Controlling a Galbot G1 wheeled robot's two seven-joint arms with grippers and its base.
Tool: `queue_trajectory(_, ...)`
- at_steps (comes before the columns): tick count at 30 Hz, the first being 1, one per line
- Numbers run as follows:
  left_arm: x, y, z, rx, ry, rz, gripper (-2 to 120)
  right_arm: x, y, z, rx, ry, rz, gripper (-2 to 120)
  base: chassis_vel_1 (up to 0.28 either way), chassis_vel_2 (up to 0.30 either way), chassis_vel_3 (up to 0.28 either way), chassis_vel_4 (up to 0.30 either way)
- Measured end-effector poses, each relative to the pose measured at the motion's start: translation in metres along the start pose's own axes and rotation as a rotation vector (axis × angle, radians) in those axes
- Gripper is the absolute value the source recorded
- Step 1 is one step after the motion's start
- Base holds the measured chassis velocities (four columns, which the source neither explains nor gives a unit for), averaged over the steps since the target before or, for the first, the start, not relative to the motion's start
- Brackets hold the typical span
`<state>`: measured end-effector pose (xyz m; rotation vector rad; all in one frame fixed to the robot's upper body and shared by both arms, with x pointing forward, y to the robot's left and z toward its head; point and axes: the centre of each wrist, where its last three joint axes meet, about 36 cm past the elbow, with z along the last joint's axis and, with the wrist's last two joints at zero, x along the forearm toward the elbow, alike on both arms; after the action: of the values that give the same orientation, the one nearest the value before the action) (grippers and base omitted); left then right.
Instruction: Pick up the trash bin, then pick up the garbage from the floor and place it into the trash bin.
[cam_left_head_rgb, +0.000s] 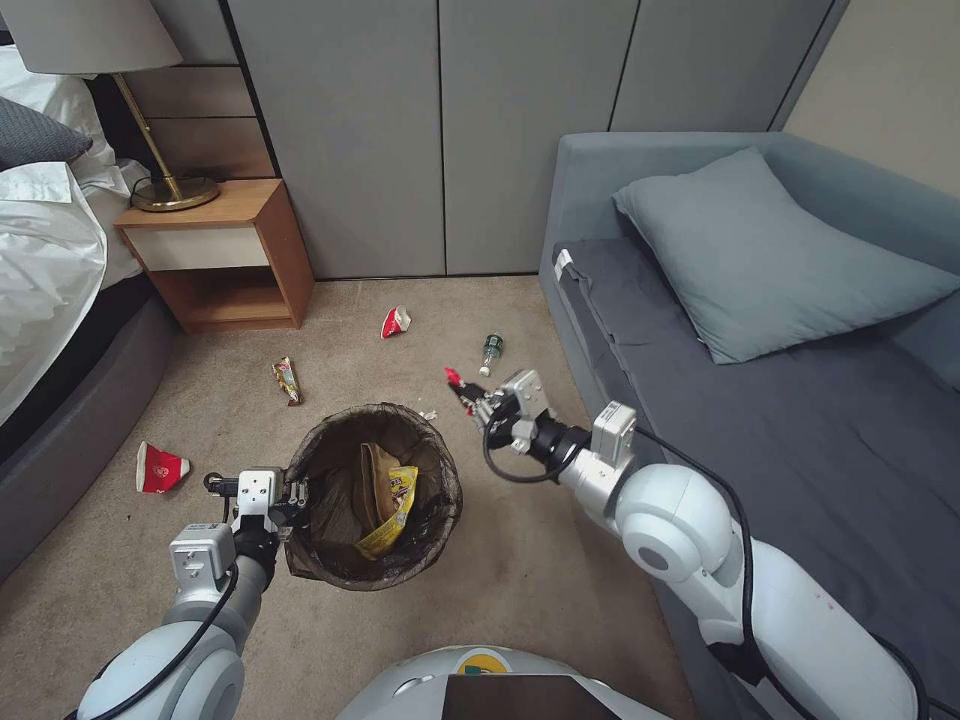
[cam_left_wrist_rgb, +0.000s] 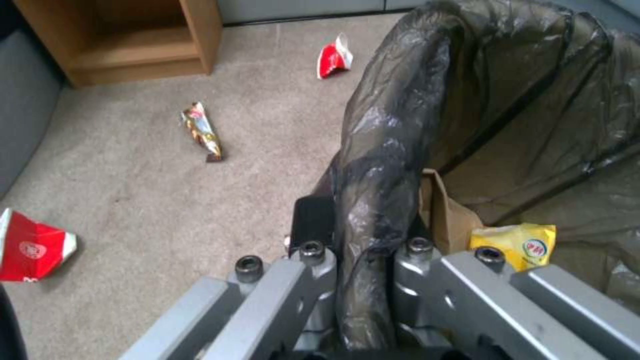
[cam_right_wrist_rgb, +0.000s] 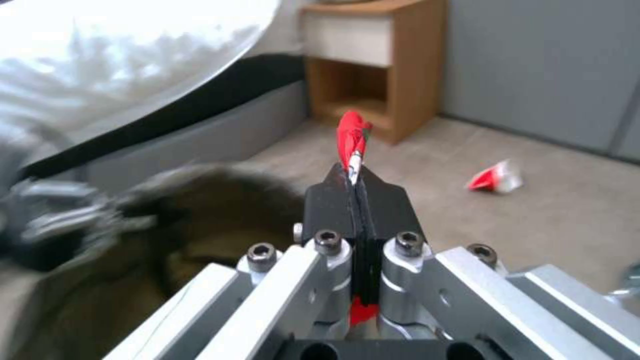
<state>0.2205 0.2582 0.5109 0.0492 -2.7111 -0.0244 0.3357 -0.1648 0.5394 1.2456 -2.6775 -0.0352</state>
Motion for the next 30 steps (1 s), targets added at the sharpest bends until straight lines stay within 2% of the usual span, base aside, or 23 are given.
queue_trajectory(3,-0.001,-0.001,-0.001,0.002,-0.002,0.003,5,-0.003,0.018,0.009,-0.003,0.040,-0.082,0,0.000,0.000,0.000,0.000)
queue_trajectory(9,-0.001,-0.003,-0.001,0.010,-0.004,0.007,5,-0.016,0.036,0.015,0.012,0.076,-0.163,0,0.000,0.000,0.000,0.000)
queue_trajectory(17,-0.002,-0.003,-0.001,0.010,-0.006,0.006,5,-0.028,0.048,0.022,0.023,0.116,-0.200,-2,0.000,0.000,0.000,0.000)
queue_trajectory(20,-0.002,-0.004,-0.001,0.011,-0.007,0.006,5,-0.031,0.050,0.023,0.029,0.125,-0.198,2,0.000,0.000,0.000,0.000)
queue_trajectory(23,-0.002,-0.004,-0.001,0.013,-0.007,0.007,5,-0.035,0.051,0.022,0.036,0.131,-0.185,14,0.000,0.000,0.000,0.000)
queue_trajectory(24,-0.002,-0.004,-0.001,0.013,-0.007,0.007,5,-0.035,0.051,0.022,0.036,0.131,-0.185,14,0.000,0.000,0.000,0.000)
queue_trajectory(27,-0.002,-0.004,-0.001,0.014,-0.007,0.008,5,-0.035,0.051,0.021,0.041,0.139,-0.173,29,0.000,0.000,0.000,0.000)
queue_trajectory(29,-0.002,-0.005,-0.001,0.015,-0.007,0.008,5,-0.035,0.051,0.021,0.041,0.140,-0.171,32,0.000,0.000,0.000,0.000)
queue_trajectory(30,-0.002,-0.005,-0.001,0.016,-0.006,0.009,5,-0.035,0.051,0.021,0.042,0.139,-0.169,39,0.000,0.000,0.000,0.000)
